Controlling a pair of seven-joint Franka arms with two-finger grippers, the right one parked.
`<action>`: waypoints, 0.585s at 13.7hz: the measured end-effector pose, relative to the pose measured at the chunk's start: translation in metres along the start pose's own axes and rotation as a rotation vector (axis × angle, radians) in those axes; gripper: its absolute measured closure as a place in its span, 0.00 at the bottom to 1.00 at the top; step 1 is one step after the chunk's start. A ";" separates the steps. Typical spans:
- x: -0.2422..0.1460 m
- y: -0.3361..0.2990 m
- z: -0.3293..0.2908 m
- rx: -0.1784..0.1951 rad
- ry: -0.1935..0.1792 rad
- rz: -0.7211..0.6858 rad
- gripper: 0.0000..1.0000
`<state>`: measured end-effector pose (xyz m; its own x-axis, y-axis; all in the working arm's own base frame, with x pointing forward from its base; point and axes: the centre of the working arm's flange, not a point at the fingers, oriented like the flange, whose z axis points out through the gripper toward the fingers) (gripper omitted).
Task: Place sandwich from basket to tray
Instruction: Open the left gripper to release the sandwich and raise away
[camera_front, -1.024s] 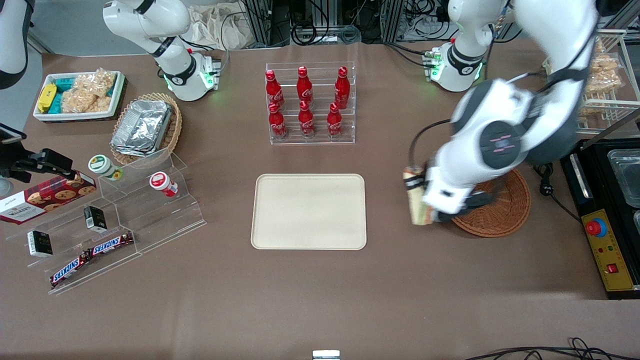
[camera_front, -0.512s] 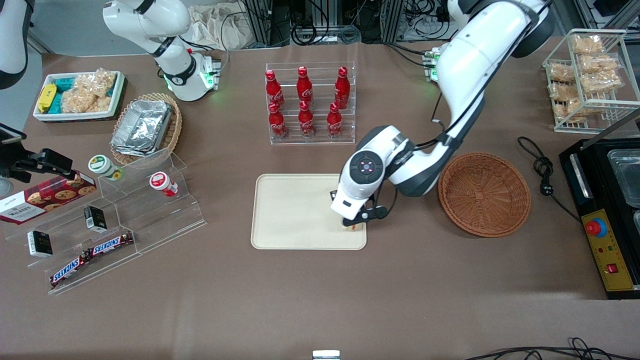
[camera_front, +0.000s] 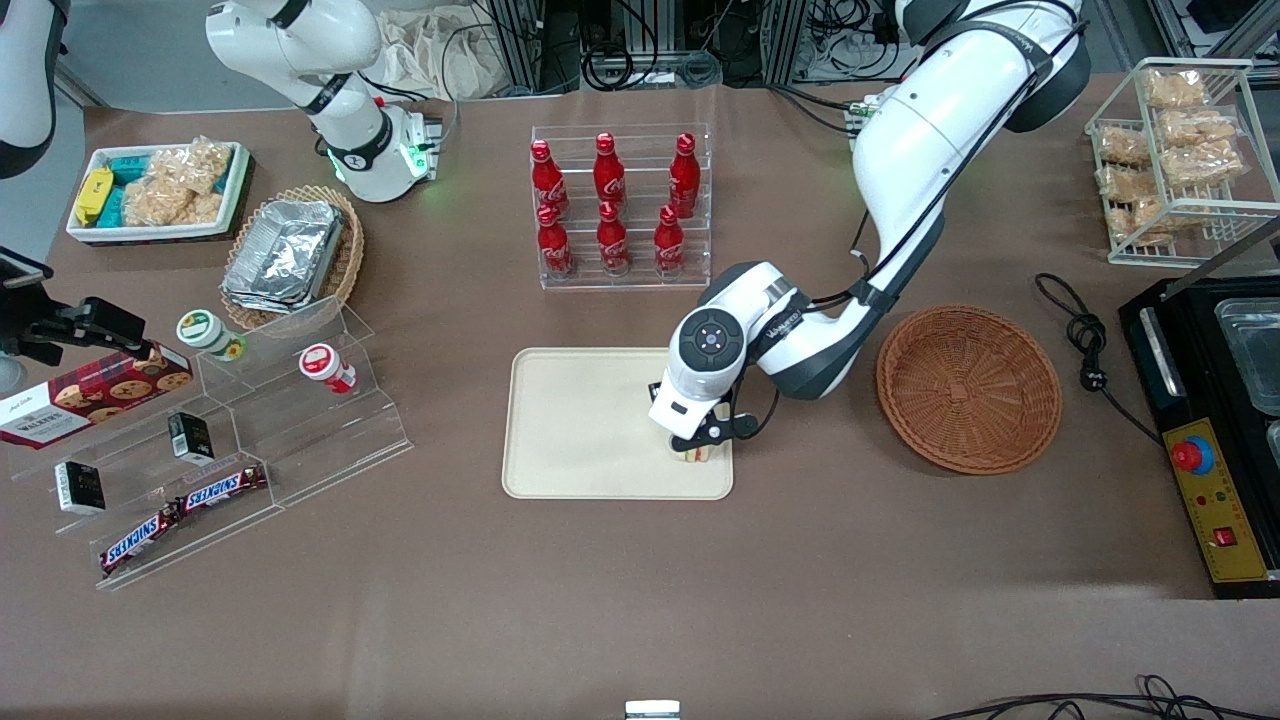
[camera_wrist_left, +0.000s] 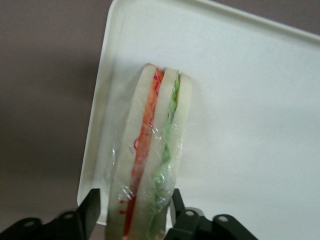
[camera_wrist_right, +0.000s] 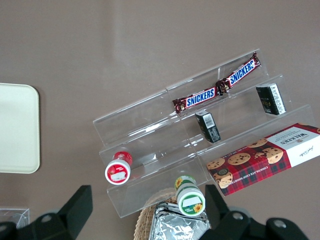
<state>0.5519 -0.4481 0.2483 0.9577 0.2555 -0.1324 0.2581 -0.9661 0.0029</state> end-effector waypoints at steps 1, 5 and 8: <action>0.006 -0.001 -0.009 -0.004 0.011 -0.010 0.18; 0.061 -0.061 -0.118 0.000 0.106 -0.119 0.00; 0.083 -0.128 -0.204 0.028 0.160 -0.154 0.00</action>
<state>0.6245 -0.2953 0.4387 0.9157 0.4008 0.0295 0.4016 -0.9152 -0.0331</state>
